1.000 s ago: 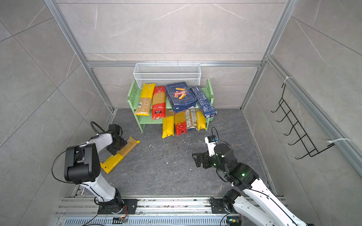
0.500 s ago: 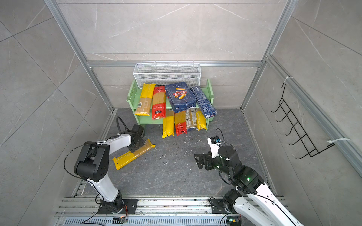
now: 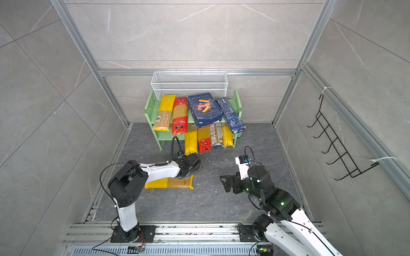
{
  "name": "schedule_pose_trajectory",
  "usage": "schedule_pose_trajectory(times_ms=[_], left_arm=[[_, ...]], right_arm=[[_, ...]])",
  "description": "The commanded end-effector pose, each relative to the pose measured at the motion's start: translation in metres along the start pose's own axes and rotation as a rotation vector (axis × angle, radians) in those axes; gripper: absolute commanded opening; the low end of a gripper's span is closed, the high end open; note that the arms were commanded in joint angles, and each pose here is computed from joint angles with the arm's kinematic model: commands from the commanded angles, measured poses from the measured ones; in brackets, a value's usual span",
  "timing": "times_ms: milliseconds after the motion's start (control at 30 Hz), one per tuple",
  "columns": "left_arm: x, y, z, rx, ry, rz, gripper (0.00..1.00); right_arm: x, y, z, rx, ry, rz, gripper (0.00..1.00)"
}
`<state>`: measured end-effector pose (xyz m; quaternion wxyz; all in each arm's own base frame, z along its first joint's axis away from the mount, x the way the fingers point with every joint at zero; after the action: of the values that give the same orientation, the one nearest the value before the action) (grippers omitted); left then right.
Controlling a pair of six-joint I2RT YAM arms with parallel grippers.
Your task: Place and organize the pasta boxes and bags onto the shelf
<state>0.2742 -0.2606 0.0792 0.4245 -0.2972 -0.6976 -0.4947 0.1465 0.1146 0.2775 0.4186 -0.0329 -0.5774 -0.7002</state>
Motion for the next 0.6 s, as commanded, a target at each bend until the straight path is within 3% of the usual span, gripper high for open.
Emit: schedule_pose_trajectory(times_ms=[0, 133, 367, 567], left_arm=[[-0.009, -0.052, 0.046, -0.004, 0.156, 0.22, 0.61], [0.008, -0.054, 0.076, 0.017, 0.154, 0.193, 0.64], [0.004, -0.086, 0.12, 0.08, 0.158, 0.239, 0.63], [0.032, -0.093, 0.129, 0.002, 0.185, 0.167, 0.64]], right_arm=[[0.008, 0.005, 0.003, -0.01, 0.011, -0.01, 1.0], [0.004, 0.005, 0.005, -0.028, 0.034, -0.004, 1.0], [0.001, 0.005, 0.008, -0.055, 0.062, -0.003, 1.0], [0.0, 0.004, 0.008, -0.061, 0.066, 0.003, 1.0]])
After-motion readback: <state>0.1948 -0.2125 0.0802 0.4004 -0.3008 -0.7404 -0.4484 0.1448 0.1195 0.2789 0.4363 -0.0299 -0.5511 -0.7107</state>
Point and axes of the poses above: each gripper's point midway between its finger pads, its own x axis back along the fingers, its own z axis along the line the jaws close on, y = z × x, the point moved 7 cm from there along x, back along the fingers, and after that the axes turned 3 degrees about x, right-handed, at the moved point
